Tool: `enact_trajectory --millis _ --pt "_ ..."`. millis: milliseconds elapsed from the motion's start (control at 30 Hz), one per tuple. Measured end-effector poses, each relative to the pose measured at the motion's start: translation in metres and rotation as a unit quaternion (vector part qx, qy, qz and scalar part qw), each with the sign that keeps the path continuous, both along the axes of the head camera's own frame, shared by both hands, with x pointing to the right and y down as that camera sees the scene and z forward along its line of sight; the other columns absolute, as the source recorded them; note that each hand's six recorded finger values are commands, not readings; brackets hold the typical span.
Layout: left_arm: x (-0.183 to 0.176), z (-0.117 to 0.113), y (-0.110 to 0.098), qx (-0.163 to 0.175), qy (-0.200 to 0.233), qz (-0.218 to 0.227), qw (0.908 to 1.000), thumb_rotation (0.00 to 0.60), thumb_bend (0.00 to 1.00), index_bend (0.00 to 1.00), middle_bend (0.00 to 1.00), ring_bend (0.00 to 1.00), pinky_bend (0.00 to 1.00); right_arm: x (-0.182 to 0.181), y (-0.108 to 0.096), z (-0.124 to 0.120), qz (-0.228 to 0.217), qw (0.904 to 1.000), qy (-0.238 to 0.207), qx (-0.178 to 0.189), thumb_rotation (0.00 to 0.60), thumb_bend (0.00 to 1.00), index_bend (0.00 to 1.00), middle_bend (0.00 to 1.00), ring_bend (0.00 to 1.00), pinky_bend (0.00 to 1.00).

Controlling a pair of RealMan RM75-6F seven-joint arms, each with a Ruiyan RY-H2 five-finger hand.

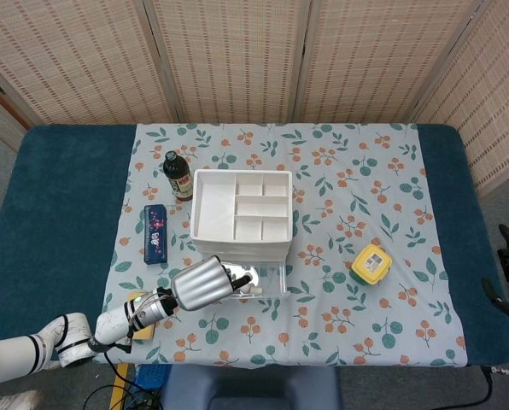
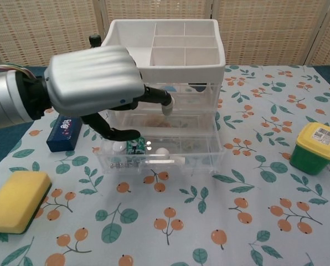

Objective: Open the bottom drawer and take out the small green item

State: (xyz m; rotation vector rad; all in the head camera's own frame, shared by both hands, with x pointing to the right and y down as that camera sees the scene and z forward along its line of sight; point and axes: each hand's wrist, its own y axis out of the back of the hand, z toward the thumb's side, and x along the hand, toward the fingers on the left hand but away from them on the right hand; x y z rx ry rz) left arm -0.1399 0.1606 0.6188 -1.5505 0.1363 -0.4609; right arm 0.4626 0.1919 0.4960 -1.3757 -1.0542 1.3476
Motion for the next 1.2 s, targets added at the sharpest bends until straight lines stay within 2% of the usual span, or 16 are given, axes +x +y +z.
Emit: enact_trajectory --millis 200,633,1200 --pt "0.005 0.013 -0.002 0.016 -0.025 0.034 0.9990 0.600 0.27 0.31 0.97 1.00 1.00 0.000 0.000 0.001 0.001 1.0000 -0.002 0.000 0.600 0.32 0.01 0.17 0.05 0.04" --pt "0.000 0.025 -0.015 0.049 -0.067 0.054 0.9951 0.600 0.15 0.30 0.96 1.00 1.00 0.001 0.003 0.001 0.006 1.0000 -0.001 0.000 0.600 0.32 0.01 0.17 0.06 0.04" --pt "0.005 0.026 -0.019 0.071 -0.097 0.074 0.9900 0.600 0.15 0.30 0.95 1.00 1.00 0.003 0.004 0.002 0.009 1.0000 -0.001 0.000 0.600 0.32 0.01 0.17 0.07 0.04"
